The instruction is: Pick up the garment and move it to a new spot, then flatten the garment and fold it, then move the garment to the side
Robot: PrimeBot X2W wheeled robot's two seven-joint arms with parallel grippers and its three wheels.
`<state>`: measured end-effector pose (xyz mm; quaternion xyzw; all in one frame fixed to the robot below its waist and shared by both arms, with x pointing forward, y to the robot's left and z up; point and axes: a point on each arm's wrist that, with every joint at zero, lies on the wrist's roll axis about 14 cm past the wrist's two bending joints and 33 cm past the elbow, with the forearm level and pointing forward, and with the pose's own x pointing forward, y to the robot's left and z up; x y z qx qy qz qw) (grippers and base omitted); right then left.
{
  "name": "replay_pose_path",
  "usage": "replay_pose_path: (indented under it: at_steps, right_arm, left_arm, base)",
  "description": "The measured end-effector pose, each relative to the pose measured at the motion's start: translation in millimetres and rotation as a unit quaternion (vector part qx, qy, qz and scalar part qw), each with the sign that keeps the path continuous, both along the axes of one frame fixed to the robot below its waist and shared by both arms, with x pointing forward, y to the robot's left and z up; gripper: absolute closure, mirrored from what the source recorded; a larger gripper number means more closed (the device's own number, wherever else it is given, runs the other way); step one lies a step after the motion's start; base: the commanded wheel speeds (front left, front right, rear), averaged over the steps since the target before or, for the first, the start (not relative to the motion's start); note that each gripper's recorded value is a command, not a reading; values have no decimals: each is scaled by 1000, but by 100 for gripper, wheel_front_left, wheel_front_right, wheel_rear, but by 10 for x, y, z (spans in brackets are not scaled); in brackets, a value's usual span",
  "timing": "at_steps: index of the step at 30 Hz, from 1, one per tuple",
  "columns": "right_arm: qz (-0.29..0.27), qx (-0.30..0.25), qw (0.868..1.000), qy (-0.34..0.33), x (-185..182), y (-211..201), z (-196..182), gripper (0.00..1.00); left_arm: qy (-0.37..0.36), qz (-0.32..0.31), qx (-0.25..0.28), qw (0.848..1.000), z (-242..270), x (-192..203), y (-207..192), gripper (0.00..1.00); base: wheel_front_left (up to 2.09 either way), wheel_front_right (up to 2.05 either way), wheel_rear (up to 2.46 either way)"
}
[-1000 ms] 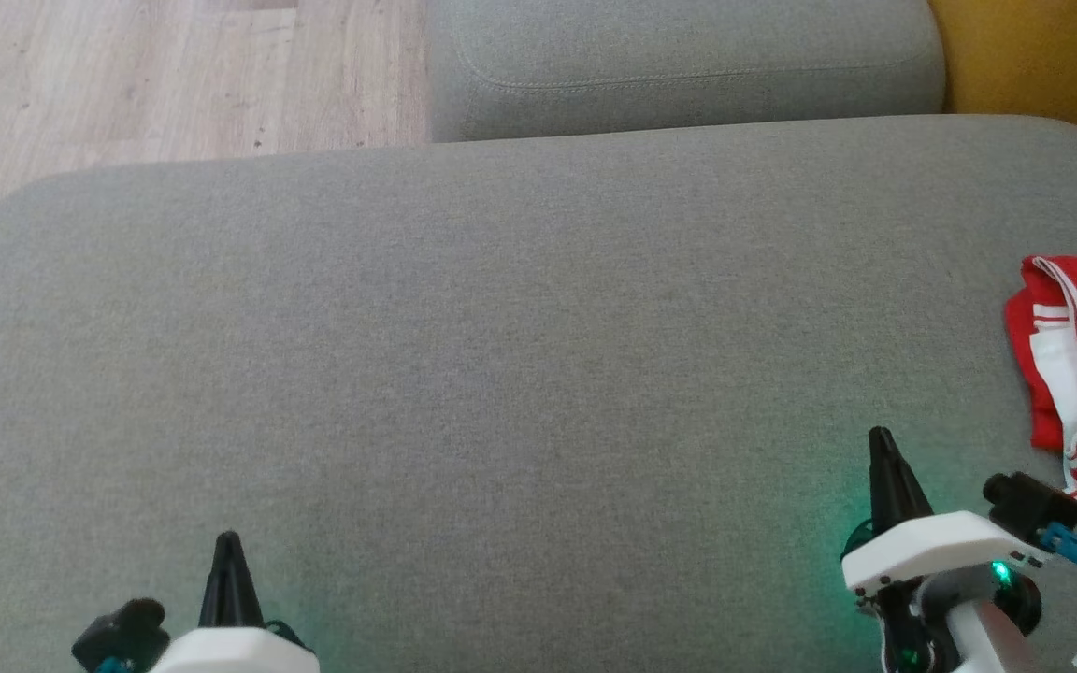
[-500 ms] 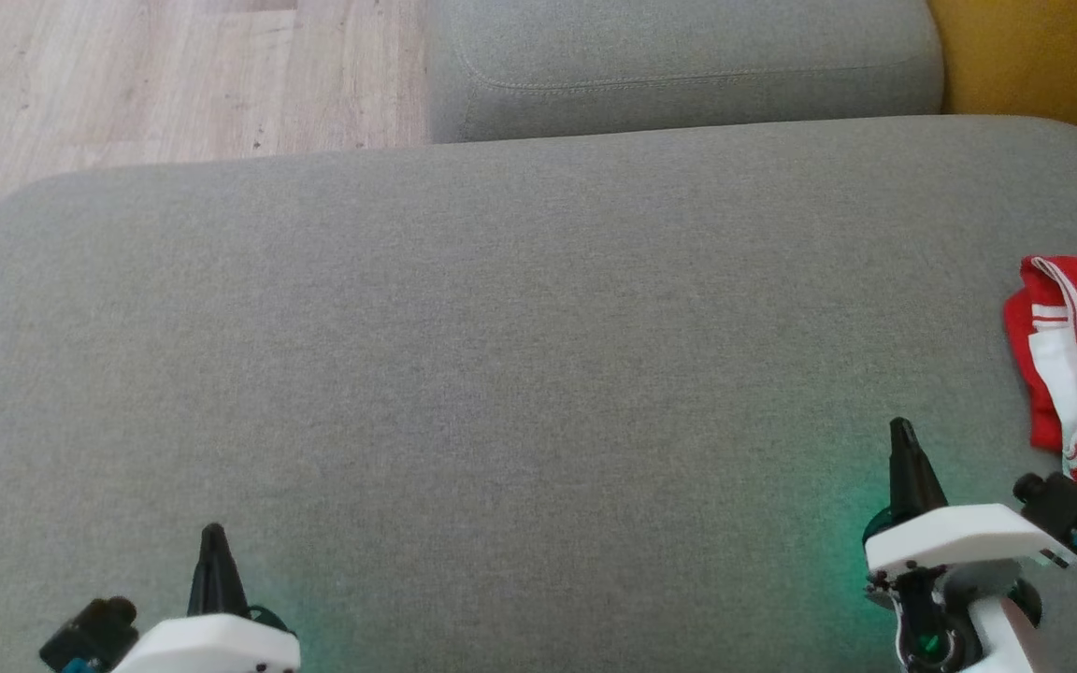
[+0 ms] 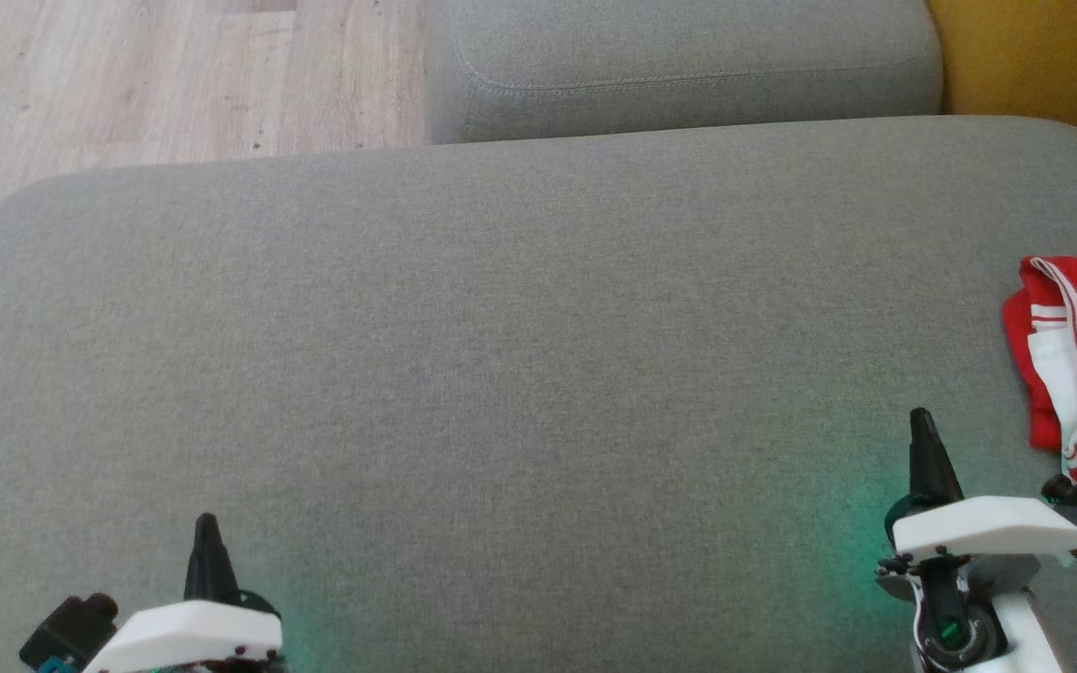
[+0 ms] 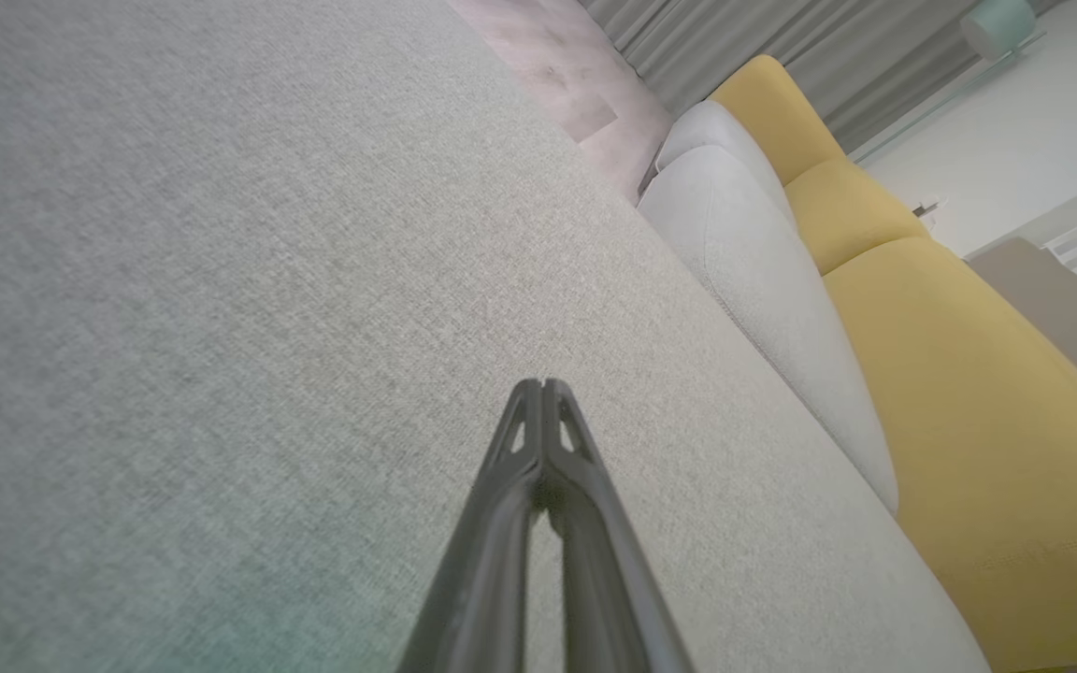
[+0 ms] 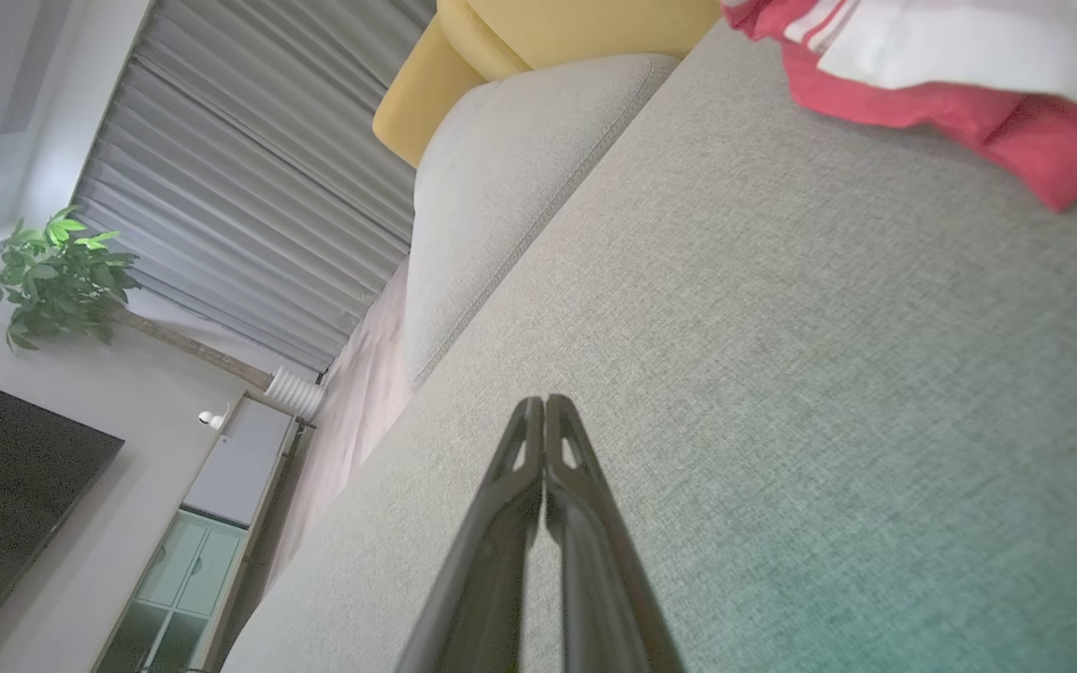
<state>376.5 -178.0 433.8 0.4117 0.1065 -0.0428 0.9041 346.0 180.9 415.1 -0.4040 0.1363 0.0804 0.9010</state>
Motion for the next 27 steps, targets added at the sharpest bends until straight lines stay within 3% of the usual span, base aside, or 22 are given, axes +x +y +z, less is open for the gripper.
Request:
replay_pose_path:
  at_steps: [27]
  right_arm:
    - [-42,146,988,-20,17,-124,167,100]
  left_arm:
    - [-28,31,-149,988,177,103,37,100]
  base:
    - [0,0,0]
